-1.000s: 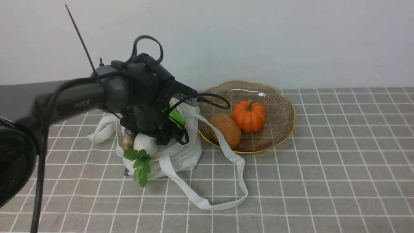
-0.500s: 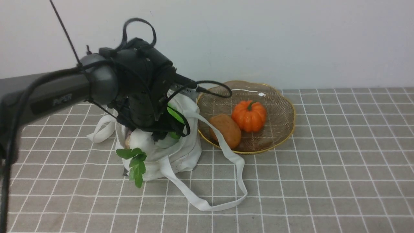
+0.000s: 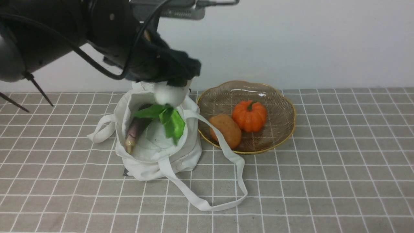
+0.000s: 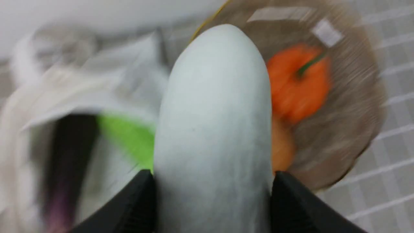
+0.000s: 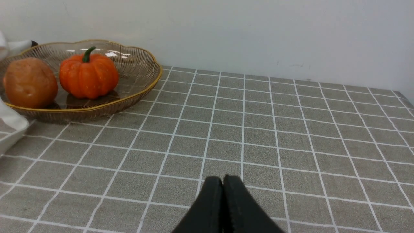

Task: Take vegetables from bag on grey coffee tablecloth place on plate.
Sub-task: 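Take the vegetable out of the bag and place it on the dish with the left gripper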

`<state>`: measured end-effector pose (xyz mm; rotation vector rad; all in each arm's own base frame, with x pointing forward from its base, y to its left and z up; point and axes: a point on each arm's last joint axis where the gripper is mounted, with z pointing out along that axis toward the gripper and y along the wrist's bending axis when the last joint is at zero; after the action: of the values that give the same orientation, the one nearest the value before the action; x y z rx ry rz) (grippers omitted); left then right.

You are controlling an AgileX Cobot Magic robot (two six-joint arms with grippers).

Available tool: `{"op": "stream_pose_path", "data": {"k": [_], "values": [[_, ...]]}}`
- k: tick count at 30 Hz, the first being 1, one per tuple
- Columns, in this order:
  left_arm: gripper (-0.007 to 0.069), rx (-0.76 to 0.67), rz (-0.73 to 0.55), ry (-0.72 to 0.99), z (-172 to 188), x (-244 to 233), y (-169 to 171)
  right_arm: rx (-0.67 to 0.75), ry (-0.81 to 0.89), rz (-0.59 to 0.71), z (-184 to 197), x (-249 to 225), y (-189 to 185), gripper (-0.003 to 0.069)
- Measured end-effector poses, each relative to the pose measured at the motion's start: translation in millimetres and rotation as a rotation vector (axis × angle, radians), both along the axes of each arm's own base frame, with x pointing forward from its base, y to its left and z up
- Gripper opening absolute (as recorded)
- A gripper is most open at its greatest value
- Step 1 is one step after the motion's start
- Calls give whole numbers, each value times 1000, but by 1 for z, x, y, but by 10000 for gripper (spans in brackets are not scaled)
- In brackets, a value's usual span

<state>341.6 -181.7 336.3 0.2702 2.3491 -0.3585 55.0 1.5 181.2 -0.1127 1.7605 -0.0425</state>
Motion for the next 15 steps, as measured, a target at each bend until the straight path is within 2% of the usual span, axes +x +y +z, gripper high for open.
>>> {"op": "stream_pose_path", "data": {"k": [4,7,15], "values": [[407,-144,-8,-85,-19,22,-29,0,0,0,0,0,0,-15],[407,-207,20,-57,-40,45,-45,0,0,0,0,0,0,-15],[407,-161,-21,-40,-76,98,-77,0,0,0,0,0,0,-15]]}}
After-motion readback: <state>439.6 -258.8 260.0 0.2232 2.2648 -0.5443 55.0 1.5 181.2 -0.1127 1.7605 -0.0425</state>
